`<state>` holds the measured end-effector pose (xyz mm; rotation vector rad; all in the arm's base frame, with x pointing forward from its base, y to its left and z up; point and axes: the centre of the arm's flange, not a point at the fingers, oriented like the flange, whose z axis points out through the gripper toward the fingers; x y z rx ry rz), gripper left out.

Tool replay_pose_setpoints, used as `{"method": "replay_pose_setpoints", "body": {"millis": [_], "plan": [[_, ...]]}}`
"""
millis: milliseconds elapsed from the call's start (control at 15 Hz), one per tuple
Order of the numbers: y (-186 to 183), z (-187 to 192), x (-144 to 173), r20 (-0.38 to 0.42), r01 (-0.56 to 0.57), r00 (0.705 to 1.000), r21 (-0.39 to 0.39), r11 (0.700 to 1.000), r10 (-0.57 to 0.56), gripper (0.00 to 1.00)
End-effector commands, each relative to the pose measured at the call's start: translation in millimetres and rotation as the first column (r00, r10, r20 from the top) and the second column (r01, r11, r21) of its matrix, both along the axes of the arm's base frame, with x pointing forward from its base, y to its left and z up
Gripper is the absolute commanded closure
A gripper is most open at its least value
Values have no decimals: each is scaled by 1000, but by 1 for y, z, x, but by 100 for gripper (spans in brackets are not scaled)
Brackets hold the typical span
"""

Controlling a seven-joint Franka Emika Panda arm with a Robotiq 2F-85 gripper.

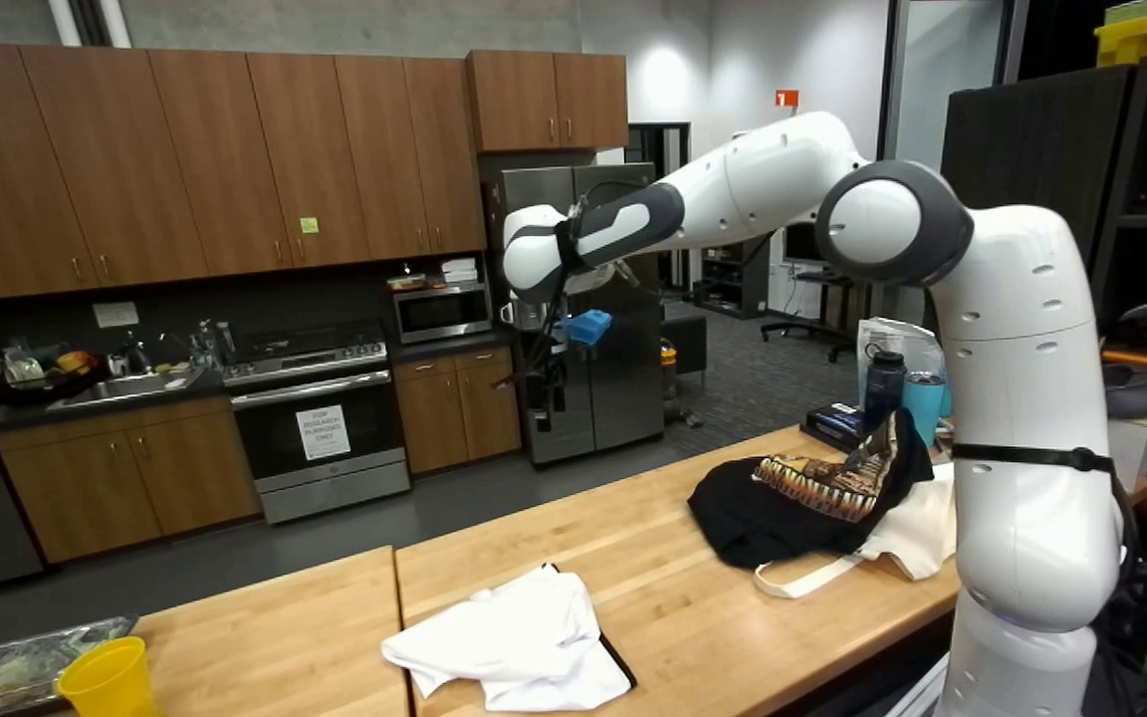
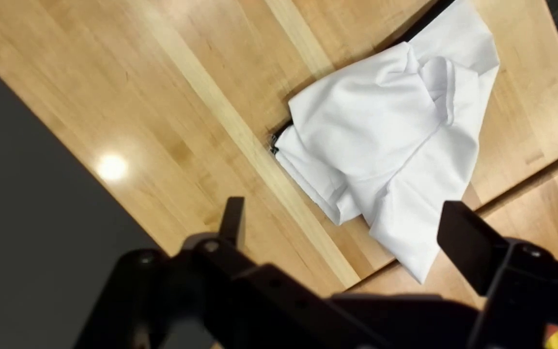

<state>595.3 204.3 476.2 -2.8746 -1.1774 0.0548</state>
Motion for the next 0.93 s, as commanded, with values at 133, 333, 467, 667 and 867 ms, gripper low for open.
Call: {"method": "replay_pose_setpoints", "body": {"millis": [133, 333, 467, 667, 867], "plan": [[46, -24, 46, -82, -276, 957, 55, 960, 280, 0], [53, -22, 30, -219, -331, 910, 129, 935, 352, 0], [50, -14, 13, -256, -378, 880, 138, 916, 401, 0], [38, -5, 3, -229, -406, 874, 139, 903, 428, 0], [46, -13, 8, -233, -391, 881, 135, 911, 412, 0]]}}
